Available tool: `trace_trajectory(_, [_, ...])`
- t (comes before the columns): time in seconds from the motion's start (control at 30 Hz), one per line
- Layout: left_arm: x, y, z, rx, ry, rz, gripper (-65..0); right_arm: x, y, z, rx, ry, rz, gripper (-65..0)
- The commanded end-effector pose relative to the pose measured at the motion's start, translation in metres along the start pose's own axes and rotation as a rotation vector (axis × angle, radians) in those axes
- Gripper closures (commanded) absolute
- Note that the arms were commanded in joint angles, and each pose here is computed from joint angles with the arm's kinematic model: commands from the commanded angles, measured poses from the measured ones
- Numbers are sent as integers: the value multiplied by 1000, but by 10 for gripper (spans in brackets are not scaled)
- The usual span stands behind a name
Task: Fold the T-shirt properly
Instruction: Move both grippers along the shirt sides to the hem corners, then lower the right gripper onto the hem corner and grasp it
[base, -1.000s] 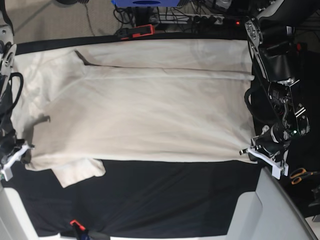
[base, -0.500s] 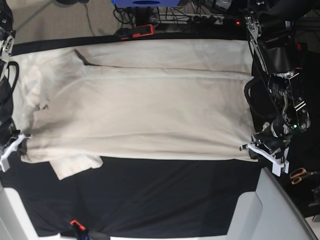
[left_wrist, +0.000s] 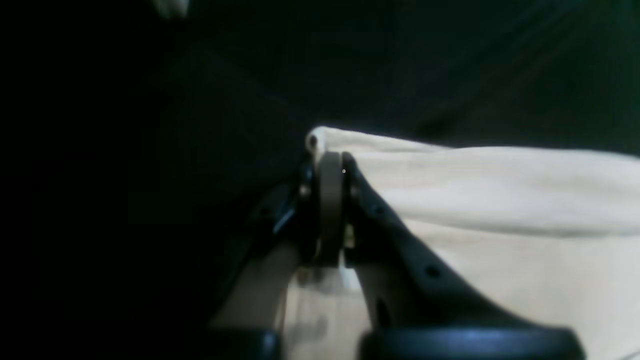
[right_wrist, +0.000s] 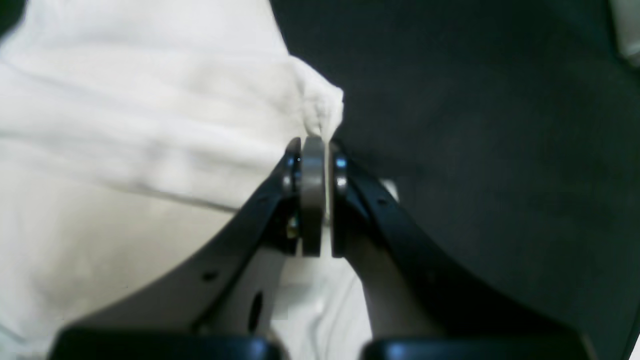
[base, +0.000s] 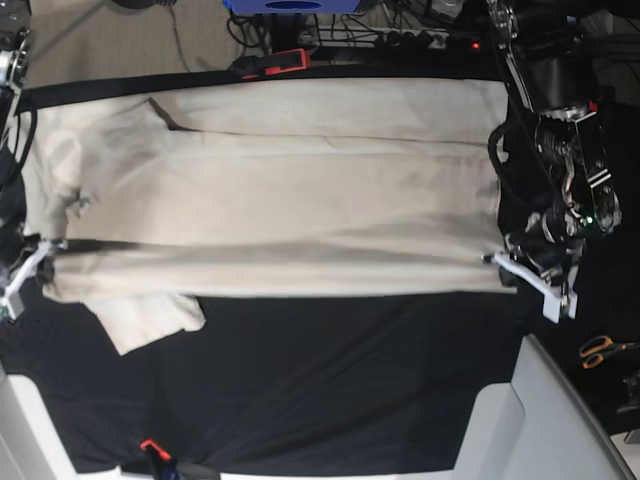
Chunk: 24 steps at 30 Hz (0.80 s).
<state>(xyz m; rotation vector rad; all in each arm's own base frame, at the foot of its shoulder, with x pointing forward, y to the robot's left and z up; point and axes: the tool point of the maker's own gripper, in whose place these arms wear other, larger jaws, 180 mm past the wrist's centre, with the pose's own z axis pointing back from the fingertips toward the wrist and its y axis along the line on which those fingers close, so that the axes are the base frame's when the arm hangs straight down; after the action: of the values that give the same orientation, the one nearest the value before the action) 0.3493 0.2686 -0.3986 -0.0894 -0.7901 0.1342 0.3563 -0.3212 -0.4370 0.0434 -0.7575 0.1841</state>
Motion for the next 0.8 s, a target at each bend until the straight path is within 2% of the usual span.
trace_trajectory(0.0, [27,0,7,0,-79,-24,0,20,-16,10,-35,-52,16,0])
trace_trajectory(0.27, [-1,-8,18,-7,-49,-41,0,-8,-5,19,-37,46,59,0])
trace_trajectory(0.57, [-52,-13,20,-19,46,-41,0,-34,4,26,-43,88,14,0])
trace_trajectory(0.77, [-61,-25,17,-43,74,-71,0,-43,20,20,-20,111,-14,-6])
